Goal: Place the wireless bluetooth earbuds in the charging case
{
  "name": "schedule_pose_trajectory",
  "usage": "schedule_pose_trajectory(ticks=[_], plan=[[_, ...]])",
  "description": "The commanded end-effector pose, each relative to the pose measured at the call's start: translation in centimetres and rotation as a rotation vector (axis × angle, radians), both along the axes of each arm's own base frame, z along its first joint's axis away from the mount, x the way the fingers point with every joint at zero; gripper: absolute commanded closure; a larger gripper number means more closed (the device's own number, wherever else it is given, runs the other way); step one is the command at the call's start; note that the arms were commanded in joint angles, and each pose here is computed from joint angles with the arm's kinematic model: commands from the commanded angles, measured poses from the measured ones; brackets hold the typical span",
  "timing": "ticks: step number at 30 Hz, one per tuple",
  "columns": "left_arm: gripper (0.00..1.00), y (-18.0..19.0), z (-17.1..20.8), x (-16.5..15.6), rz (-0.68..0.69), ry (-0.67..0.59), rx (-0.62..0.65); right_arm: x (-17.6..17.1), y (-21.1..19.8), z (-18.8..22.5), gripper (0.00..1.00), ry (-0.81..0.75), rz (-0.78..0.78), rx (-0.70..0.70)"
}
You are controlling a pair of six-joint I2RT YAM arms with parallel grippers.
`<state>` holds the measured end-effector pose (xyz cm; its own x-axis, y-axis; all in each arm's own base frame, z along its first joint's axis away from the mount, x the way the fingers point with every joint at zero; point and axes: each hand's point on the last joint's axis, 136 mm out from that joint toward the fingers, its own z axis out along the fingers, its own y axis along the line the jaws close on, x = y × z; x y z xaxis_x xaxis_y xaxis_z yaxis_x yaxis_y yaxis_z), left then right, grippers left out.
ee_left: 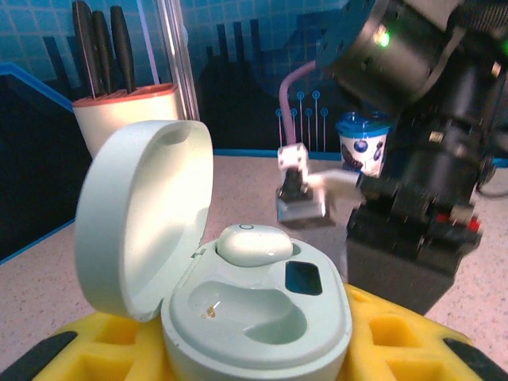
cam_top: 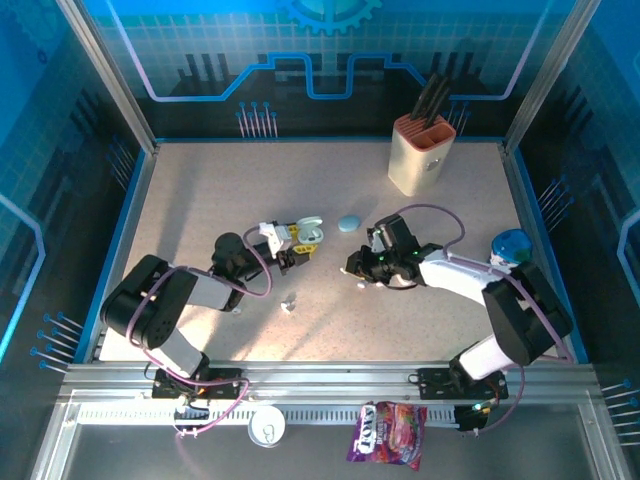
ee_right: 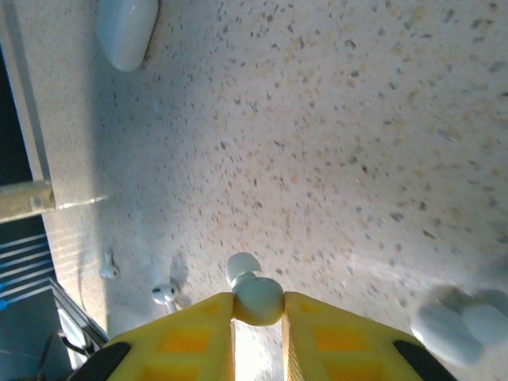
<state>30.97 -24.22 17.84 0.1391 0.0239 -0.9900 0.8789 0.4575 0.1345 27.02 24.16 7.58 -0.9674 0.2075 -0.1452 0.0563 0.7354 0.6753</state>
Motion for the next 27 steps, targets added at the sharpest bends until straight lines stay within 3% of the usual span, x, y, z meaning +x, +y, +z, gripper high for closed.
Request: schedule_pose_trajectory(ticks=[1,16,27], plan=[[0.79,0.0,-0.3,0.1,-0.013,-0.095,0.044,-0.9,-0.5,2.4,0.79,-0.028,0.091,-0.003],[0.82,-0.8,-1.7,0.8,-0.056,-0.139,0.108,-0.5,2.2,11.6,0.78,-0.182,0.258,0.123],[0.82,-1.1,-1.7,0.7,-0.071,-0.158,0.105,0.7,5.4,13.6,0.78,-0.203,0.336,0.151]])
